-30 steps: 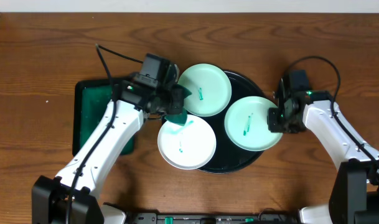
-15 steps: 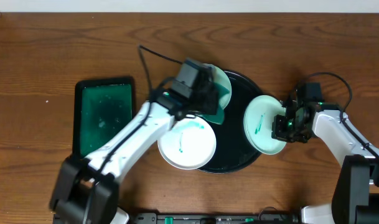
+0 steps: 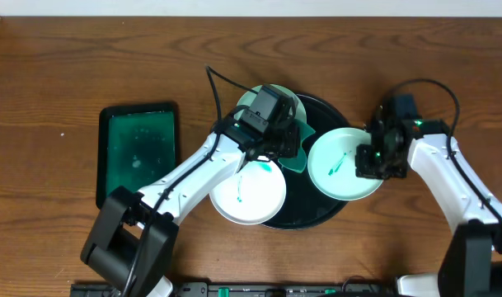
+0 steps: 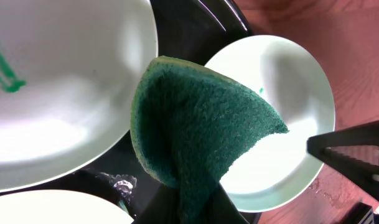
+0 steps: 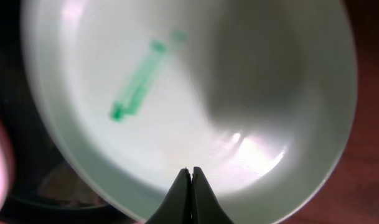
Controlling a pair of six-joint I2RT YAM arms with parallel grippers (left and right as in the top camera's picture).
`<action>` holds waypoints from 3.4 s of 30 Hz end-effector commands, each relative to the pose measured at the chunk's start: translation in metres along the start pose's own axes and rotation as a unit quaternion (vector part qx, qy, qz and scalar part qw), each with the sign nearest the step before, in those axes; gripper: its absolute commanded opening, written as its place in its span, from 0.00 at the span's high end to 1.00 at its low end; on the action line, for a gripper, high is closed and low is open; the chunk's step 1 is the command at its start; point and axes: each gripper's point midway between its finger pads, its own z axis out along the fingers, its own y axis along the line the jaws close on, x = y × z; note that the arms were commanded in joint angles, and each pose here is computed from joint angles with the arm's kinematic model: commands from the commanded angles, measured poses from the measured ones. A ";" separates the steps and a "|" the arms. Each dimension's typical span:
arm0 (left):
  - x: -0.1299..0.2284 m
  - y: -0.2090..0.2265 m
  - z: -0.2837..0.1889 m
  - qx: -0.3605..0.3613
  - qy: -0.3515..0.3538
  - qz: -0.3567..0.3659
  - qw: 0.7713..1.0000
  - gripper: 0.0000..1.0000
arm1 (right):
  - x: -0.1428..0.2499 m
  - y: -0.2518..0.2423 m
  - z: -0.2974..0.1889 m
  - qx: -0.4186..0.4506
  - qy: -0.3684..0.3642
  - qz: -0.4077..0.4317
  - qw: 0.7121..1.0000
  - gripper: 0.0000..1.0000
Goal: Clean dirty plates on tray and stack at the side
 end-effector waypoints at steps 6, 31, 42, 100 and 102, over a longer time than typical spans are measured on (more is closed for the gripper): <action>-0.006 -0.022 -0.004 0.025 -0.016 0.031 0.999 0.93 | -0.015 0.005 -0.019 0.042 -0.040 -0.001 0.998 0.81; -0.003 -0.042 0.007 0.044 -0.023 0.050 0.998 0.93 | 0.022 -0.012 0.031 -0.061 -0.004 0.033 0.998 0.99; 0.045 -0.024 0.067 0.027 0.076 -0.037 0.996 0.93 | 0.010 -0.020 0.032 -0.021 -0.030 0.078 0.996 0.99; 0.065 0.088 0.071 -0.265 0.113 -0.048 0.956 0.93 | 0.004 -0.017 0.032 -0.017 -0.042 0.110 0.993 0.99; 0.059 0.084 0.071 -0.260 0.109 -0.039 0.959 0.93 | 0.005 -0.017 0.032 -0.017 -0.041 0.109 0.993 0.99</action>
